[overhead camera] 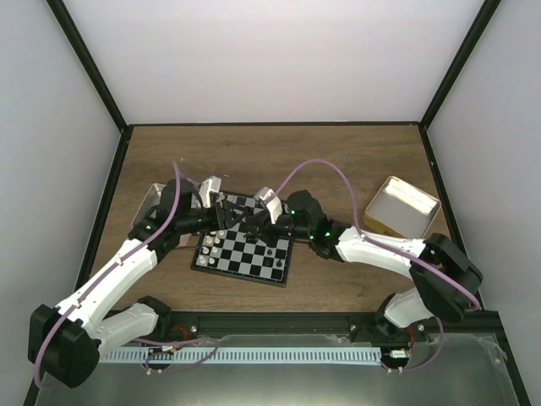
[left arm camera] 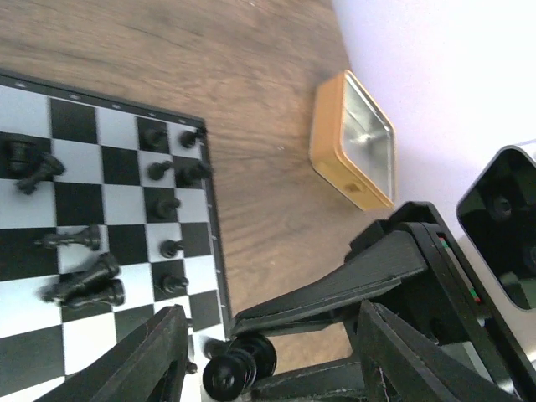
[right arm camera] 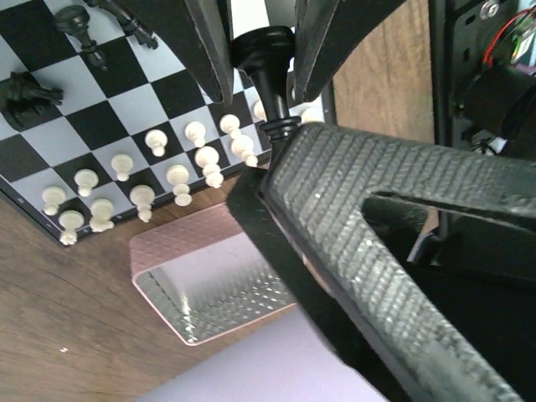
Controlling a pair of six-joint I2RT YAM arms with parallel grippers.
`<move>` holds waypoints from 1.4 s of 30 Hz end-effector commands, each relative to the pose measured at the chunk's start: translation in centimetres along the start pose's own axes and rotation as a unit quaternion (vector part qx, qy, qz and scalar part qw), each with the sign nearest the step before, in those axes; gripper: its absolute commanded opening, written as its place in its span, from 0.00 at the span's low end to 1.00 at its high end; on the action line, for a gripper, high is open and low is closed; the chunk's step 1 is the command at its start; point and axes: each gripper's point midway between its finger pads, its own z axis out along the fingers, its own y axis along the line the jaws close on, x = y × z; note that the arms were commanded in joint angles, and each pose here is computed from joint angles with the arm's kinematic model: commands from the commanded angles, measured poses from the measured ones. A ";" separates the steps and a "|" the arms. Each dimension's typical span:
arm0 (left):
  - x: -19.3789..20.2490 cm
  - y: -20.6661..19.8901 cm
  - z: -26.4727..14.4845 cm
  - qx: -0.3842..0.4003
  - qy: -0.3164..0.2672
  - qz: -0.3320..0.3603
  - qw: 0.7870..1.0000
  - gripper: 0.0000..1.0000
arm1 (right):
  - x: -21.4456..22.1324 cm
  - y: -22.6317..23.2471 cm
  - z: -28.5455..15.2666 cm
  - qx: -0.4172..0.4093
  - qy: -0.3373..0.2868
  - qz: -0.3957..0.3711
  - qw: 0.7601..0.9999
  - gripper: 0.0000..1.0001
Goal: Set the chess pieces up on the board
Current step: Place the chess piece on the chessboard.
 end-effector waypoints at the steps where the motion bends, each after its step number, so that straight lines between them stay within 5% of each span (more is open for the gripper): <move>1: 0.6 -2.7 -0.4 0.066 0.032 0.024 0.997 0.55 | -2.2 2.6 -1.4 -0.052 -0.052 -0.047 0.996 0.11; 8: 1.1 -1.3 -0.5 0.042 0.041 0.023 0.998 0.38 | -2.6 2.6 -2.2 -0.042 -0.067 -0.057 0.995 0.10; 16: 1.1 -1.9 -0.4 0.067 0.050 0.021 0.996 0.04 | -3.0 1.5 -2.1 -0.009 -0.072 -0.046 0.996 0.11; 29: -1.1 3.2 0.1 -0.072 -0.019 0.023 0.997 0.04 | -2.5 -2.5 -4.2 0.115 -0.082 0.043 0.989 0.59; 34: -1.4 5.6 0.7 -0.131 -0.039 0.029 0.990 0.04 | -1.6 -6.4 -6.9 0.238 -0.098 0.115 0.959 0.63; 42: -0.4 5.5 3.7 -0.210 -0.030 0.072 0.975 0.04 | 2.3 -12.5 -12.6 0.403 -0.117 0.274 0.865 0.69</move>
